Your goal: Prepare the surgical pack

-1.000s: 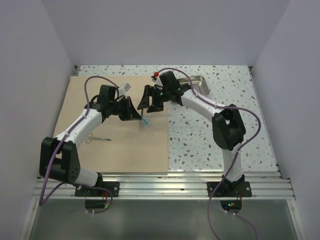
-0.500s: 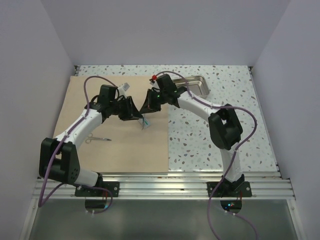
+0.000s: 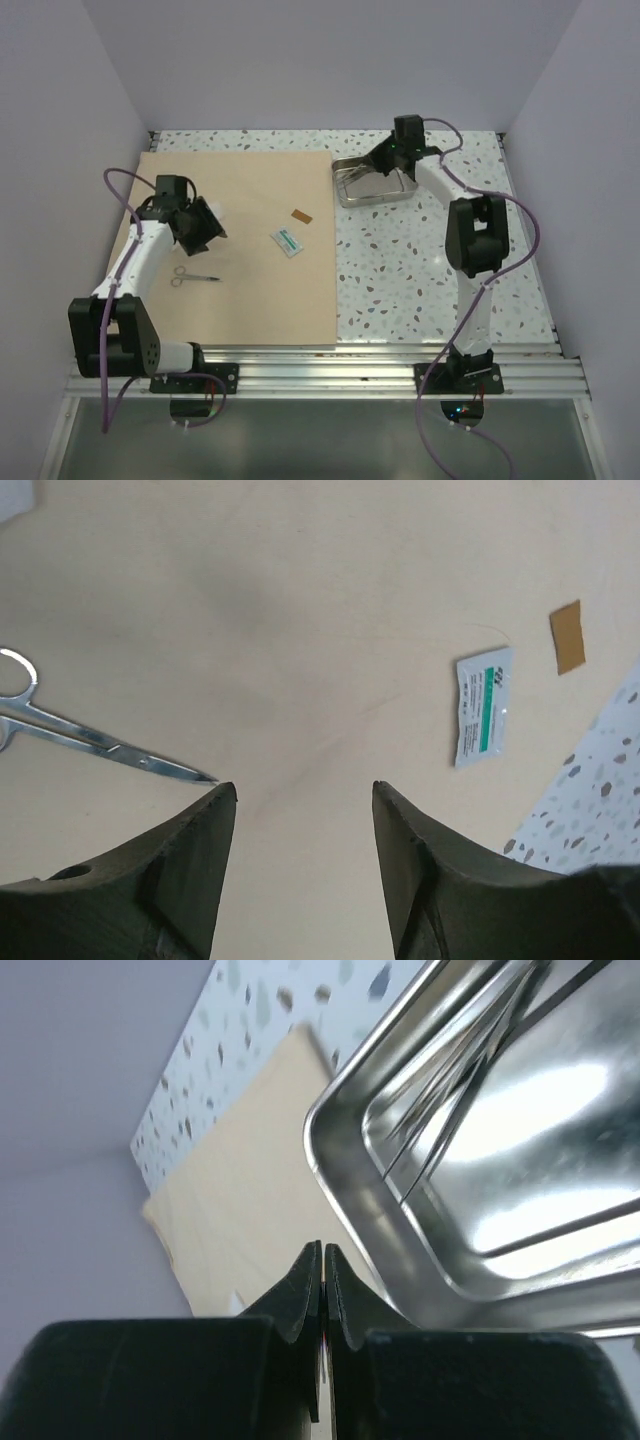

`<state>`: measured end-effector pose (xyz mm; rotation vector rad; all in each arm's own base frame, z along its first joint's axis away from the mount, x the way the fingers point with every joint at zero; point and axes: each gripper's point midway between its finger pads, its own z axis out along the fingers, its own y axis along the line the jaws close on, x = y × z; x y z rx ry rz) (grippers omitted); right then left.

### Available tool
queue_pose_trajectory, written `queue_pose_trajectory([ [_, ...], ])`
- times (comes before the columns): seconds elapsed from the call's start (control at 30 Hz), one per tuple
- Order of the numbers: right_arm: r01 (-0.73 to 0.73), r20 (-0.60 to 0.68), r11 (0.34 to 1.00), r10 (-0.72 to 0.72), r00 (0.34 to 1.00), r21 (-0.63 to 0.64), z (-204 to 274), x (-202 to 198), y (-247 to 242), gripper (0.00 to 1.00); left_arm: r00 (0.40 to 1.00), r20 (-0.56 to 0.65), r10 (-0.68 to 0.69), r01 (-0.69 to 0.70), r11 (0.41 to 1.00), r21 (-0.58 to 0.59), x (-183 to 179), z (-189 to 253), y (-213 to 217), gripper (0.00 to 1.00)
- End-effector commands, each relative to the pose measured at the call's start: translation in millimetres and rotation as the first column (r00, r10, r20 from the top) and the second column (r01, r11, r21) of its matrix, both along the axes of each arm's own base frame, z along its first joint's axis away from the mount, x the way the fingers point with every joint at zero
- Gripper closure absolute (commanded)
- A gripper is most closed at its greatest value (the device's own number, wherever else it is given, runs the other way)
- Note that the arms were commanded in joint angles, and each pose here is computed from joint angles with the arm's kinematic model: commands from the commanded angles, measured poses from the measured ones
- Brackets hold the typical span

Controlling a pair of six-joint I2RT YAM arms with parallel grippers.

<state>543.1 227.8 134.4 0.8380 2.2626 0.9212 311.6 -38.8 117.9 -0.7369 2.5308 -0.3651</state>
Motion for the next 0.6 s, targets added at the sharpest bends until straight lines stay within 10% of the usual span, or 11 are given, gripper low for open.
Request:
queue_pose_trajectory([
  [0.0,0.193,0.029,0.981,-0.192,0.981,-0.016,-0.7,40.3,-32.4,0.99,0.986,-0.069,0.15,-0.144,0.986,0.083,-17.6,-10.3,29.0,0.39],
  [0.3,0.303,0.012,0.949,-0.303,0.953,-0.087,-38.7,75.6,-66.9,0.9,0.92,-0.191,0.341,-0.326,0.939,0.107,-24.0,-43.1,52.5,0.39],
  [0.57,0.325,-0.02,0.944,-0.326,0.945,-0.055,-44.9,83.3,-62.9,0.54,0.854,-0.27,0.444,-0.423,0.896,0.137,-34.5,-57.6,57.3,0.41],
])
